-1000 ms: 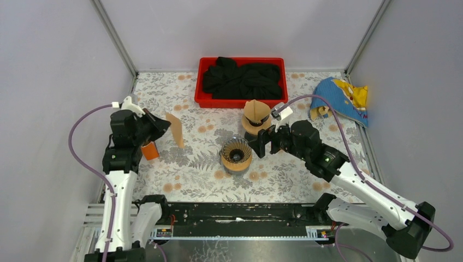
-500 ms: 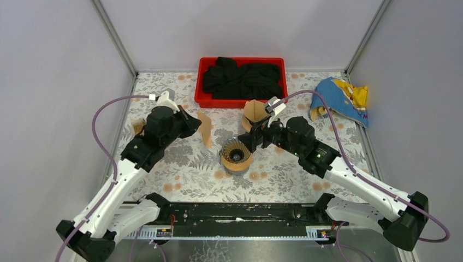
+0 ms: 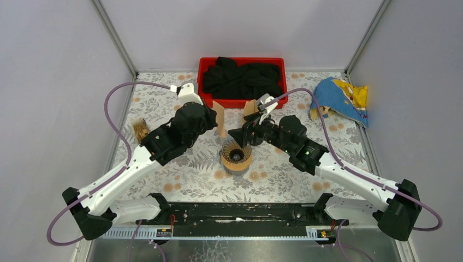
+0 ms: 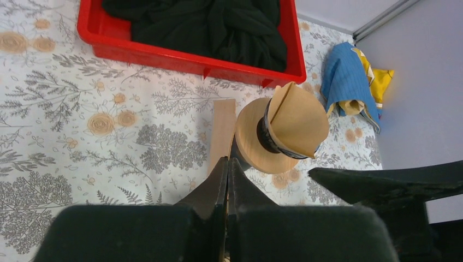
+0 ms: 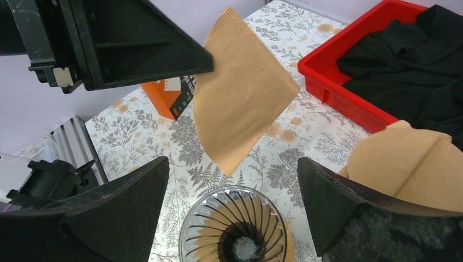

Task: Place the coffee filter in the dripper
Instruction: Place the coffee filter in the coffee dripper.

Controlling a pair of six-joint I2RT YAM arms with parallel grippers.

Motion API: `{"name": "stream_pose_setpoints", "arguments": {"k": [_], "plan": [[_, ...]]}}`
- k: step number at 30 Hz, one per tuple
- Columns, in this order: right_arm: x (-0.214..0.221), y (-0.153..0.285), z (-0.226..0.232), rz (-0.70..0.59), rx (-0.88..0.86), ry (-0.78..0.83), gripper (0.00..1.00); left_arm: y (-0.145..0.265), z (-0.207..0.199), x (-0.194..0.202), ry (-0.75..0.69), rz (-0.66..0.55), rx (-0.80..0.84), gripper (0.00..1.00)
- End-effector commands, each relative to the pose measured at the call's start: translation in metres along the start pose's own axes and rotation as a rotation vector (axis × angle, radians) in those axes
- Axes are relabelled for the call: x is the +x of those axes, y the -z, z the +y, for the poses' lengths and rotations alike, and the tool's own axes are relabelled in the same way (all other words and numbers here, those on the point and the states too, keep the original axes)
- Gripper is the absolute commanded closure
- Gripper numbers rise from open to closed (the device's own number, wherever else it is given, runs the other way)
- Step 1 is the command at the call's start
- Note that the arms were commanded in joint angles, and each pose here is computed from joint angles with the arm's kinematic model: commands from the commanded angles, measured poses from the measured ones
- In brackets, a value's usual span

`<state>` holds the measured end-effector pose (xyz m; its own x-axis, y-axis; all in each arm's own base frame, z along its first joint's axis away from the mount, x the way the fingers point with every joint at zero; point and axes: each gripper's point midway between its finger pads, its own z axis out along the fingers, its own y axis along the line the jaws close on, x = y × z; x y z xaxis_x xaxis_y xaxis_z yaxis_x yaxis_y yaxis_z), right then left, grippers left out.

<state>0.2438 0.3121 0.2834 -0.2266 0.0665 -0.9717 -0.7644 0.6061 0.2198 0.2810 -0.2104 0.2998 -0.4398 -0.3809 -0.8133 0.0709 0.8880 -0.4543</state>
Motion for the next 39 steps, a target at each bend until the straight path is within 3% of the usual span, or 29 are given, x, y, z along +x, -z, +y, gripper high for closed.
{"name": "stream_pose_setpoints", "arguments": {"k": [1,39], "plan": [[-0.034,-0.011,0.014,-0.130,-0.013,0.055,0.06,0.003,-0.007,-0.029,-0.021,-0.123,-0.065,1.00],[-0.027,-0.055,0.001,-0.199,0.123,0.049,0.17,0.004,-0.011,-0.024,-0.038,-0.126,-0.075,1.00]]}}
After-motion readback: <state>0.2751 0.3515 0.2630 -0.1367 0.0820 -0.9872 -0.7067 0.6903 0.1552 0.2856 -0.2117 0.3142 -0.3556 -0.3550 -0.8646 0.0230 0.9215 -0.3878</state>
